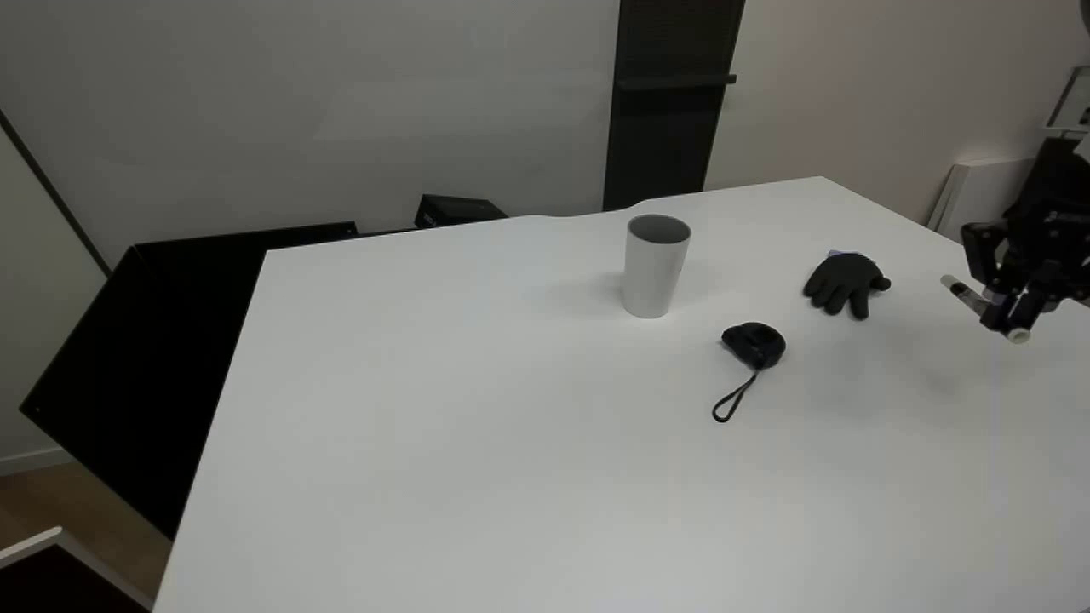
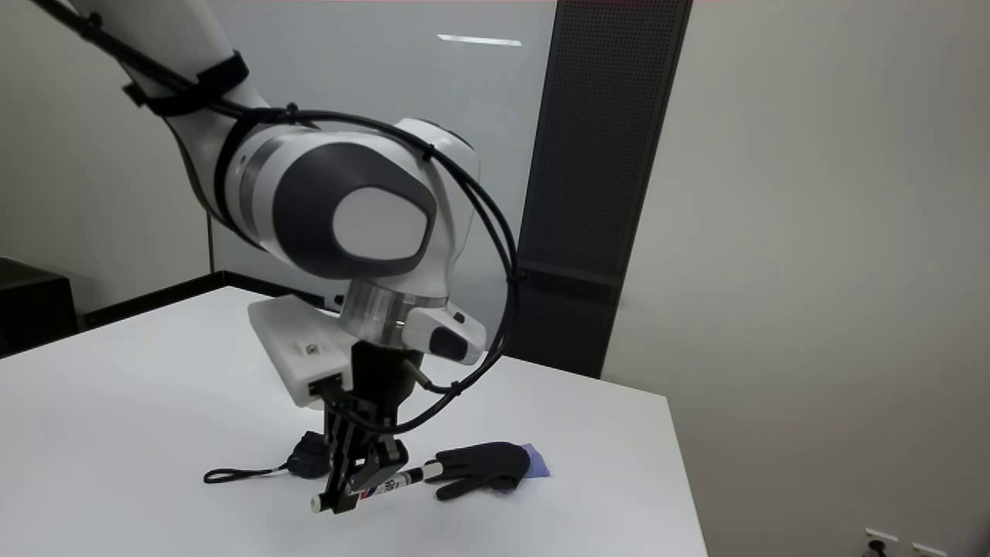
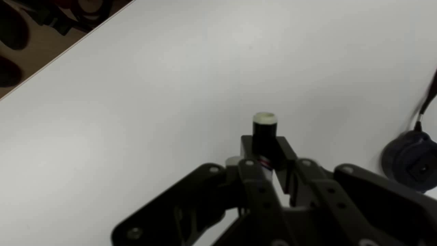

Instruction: Put the marker in the mug

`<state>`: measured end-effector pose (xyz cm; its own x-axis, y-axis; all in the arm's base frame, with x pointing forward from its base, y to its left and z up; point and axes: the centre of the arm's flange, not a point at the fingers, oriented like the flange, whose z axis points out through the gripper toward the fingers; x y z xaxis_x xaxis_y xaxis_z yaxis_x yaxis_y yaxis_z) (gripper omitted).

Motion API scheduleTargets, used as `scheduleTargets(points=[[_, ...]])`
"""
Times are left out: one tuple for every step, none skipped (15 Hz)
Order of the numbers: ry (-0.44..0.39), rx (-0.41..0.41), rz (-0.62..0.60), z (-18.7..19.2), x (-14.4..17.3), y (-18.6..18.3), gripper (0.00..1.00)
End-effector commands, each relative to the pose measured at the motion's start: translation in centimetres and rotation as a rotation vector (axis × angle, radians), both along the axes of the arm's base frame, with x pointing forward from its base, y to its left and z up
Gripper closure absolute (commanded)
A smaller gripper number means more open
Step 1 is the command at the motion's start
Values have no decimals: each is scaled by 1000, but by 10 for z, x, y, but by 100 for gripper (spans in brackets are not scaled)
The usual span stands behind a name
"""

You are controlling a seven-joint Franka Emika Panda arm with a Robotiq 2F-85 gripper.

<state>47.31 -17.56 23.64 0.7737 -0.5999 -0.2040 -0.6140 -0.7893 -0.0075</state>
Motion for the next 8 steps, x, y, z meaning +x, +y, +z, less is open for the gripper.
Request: scheduleTargets(points=[[-1, 37, -75, 29, 27, -7, 93], [-5, 44, -83, 35, 34, -8, 93], [-9, 54, -94, 41, 41, -9, 93], [-10, 69, -107, 47, 50, -8, 93], [-9, 87, -118, 53, 57, -6, 93], [-3, 114, -129, 59, 66, -2, 93], [4, 143, -141, 63, 76, 3, 93], [9, 165, -153, 68, 85, 8, 93]])
